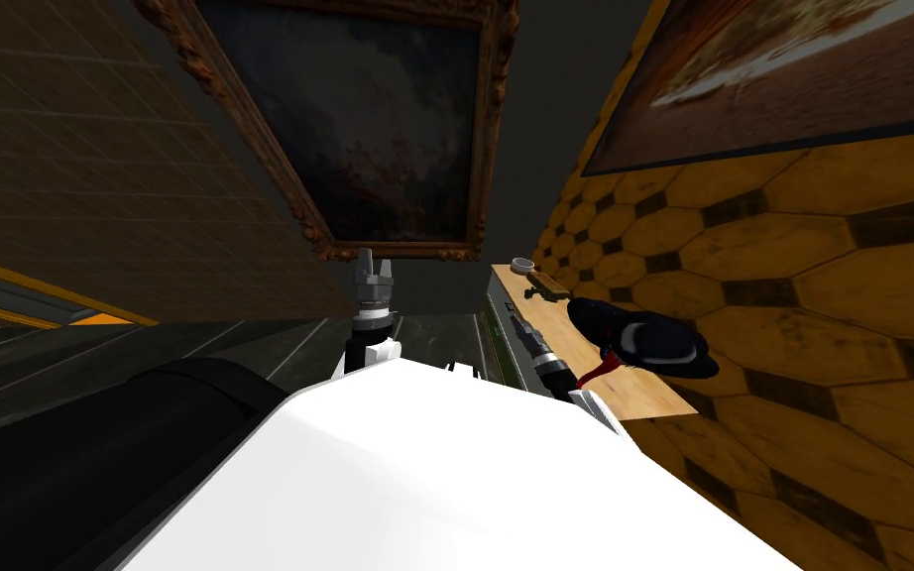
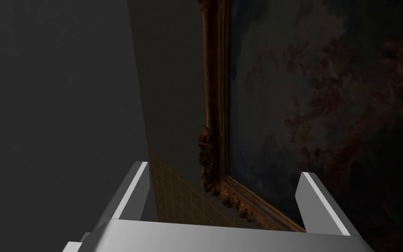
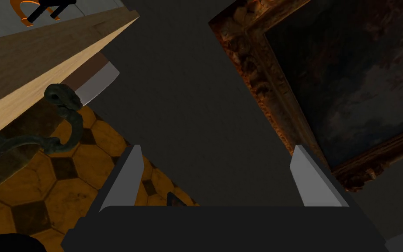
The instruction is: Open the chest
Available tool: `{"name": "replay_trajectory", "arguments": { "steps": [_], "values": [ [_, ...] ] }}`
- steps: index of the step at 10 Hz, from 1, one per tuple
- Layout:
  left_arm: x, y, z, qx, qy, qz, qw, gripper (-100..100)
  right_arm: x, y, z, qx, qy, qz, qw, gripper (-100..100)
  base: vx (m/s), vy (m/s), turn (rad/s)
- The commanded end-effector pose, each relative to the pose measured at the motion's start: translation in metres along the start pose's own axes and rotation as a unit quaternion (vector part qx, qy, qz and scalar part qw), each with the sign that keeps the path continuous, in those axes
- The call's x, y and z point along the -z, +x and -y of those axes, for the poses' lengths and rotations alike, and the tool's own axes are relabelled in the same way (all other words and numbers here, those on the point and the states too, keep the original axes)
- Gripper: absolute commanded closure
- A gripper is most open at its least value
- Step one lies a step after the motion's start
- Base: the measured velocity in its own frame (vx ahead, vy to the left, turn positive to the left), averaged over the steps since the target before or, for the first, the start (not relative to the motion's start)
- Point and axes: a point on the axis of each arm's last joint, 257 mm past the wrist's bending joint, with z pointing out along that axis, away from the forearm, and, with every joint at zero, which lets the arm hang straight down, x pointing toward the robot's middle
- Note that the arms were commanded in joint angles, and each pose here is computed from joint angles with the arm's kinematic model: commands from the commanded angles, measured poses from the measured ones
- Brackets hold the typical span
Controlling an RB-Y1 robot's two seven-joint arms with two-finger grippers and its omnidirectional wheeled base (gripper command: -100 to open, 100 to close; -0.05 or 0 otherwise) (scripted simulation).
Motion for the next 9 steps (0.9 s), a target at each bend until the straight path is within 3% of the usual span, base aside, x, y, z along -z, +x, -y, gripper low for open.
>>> {"name": "replay_trajectory", "arguments": {
  "steps": [1, 2, 3, 4, 5, 6, 7, 8, 9],
  "values": [
    [0.0, 0.0, 0.0, 0.0, 0.0, 0.0, 1.0, 0, 0.001, 0.018, 0.028, 0.049, 0.028, -0.032, 0.9979, -100, 0.05, 0.037, 0.092],
    [0.0, 0.0, 0.0, 0.0, 0.0, 0.0, 1.0, 0, 0.006, 0.032, 0.052, 0.086, 0.05, -0.059, 0.9933, -100, 0.057, 0.055, 0.205],
    [0.0, 0.0, 0.0, 0.0, 0.0, 0.0, 1.0, 0, 0.006, 0.033, 0.052, 0.092, 0.05, -0.06, 0.9927, -100, 0.05, 0.04, 0.088],
    [0.0, 0.0, 0.0, 0.0, 0.0, 0.0, 1.0, 0, 0.013, 0.045, 0.078, 0.13, 0.072, -0.087, 0.9851, -100, 0.045, 0.049, 0.151],
    [0.0, 0.0, 0.0, 0.0, 0.0, 0.0, 1.0, 0, 0.013, 0.045, 0.078, 0.135, 0.072, -0.088, 0.9843, -100, 0.037, 0.039, 0.091],
    [0.0, 0.0, 0.0, 0.0, 0.0, 0.0, 1.0, 0, 0.021, 0.055, 0.102, 0.173, 0.092, -0.113, 0.9741, -100, 0.057, 0.052, 0.174],
    [0.0, 0.0, 0.0, 0.0, 0.0, 0.0, 1.0, 0, 0.022, 0.056, 0.104, 0.179, 0.093, -0.115, 0.9726, -100, 0.043, 0.046, 0.086],
    [0.0, 0.0, 0.0, 0.0, 0.0, 0.0, 1.0, 0, 0.027, 0.059, 0.12, 0.216, 0.105, -0.132, 0.9616, -100, 0.039, 0.05, 0.188],
    [0.0, 0.0, 0.0, 0.0, 0.0, 0.0, 1.0, 0, 0.032, 0.064, 0.131, 0.224, 0.113, -0.141, 0.9577, -100, 0.037, 0.045, 0.083]
  ]
}}
